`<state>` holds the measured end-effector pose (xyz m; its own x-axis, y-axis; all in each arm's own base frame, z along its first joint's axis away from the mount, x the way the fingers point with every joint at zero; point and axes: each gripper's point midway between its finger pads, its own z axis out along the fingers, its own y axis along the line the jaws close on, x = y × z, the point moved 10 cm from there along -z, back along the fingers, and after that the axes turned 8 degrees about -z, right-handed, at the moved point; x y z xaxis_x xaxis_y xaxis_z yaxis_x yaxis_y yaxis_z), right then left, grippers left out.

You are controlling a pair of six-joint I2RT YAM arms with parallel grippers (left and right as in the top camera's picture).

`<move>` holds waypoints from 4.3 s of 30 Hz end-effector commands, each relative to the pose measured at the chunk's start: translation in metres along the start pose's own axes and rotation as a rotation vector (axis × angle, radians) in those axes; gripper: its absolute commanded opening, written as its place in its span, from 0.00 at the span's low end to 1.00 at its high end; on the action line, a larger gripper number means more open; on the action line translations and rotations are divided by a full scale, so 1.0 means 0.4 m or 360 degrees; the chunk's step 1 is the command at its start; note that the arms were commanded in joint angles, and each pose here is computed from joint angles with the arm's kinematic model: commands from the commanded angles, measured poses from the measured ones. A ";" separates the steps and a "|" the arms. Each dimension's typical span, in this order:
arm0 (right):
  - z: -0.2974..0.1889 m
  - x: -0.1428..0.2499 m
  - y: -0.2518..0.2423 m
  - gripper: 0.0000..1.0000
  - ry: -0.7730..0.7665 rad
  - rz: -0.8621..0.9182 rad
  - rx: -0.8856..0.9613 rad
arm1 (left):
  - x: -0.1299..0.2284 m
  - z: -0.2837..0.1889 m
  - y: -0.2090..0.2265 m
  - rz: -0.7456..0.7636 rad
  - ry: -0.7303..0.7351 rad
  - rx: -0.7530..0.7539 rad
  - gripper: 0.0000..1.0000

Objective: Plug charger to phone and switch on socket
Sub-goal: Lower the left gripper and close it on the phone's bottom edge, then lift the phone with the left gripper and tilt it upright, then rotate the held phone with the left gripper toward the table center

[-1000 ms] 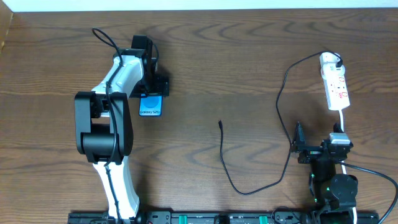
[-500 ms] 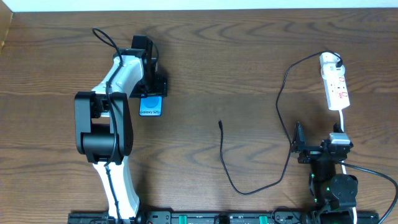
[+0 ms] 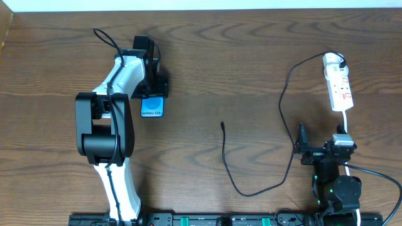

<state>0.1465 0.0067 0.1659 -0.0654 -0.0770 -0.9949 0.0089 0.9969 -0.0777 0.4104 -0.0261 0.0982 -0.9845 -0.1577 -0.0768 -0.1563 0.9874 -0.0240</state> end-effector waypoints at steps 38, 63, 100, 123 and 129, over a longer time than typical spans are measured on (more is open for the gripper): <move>-0.001 0.000 0.000 0.99 -0.0003 0.0013 0.0002 | 0.008 0.025 0.005 0.0012 0.0070 -0.0008 0.07; -0.001 0.000 0.000 0.99 -0.0003 0.0013 0.0002 | 0.005 -0.242 -0.004 -0.0111 -0.0332 0.0148 0.07; -0.001 0.001 0.000 0.99 -0.0002 0.0013 0.0003 | 0.106 -0.387 -0.152 -0.1409 0.1359 0.1620 0.08; -0.001 0.000 0.000 0.99 -0.0002 0.0013 0.0002 | 0.110 -0.409 -0.157 -0.1338 0.1504 0.1761 0.07; -0.001 0.000 0.000 0.99 -0.0002 0.0013 0.0002 | 0.110 -0.409 -0.157 -0.1338 0.1503 0.1761 0.08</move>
<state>0.1465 0.0067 0.1659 -0.0654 -0.0774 -0.9949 0.0089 0.9969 -0.0781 0.3688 -0.0929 0.2412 -0.3809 -0.1990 0.9030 -0.9244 0.1044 -0.3669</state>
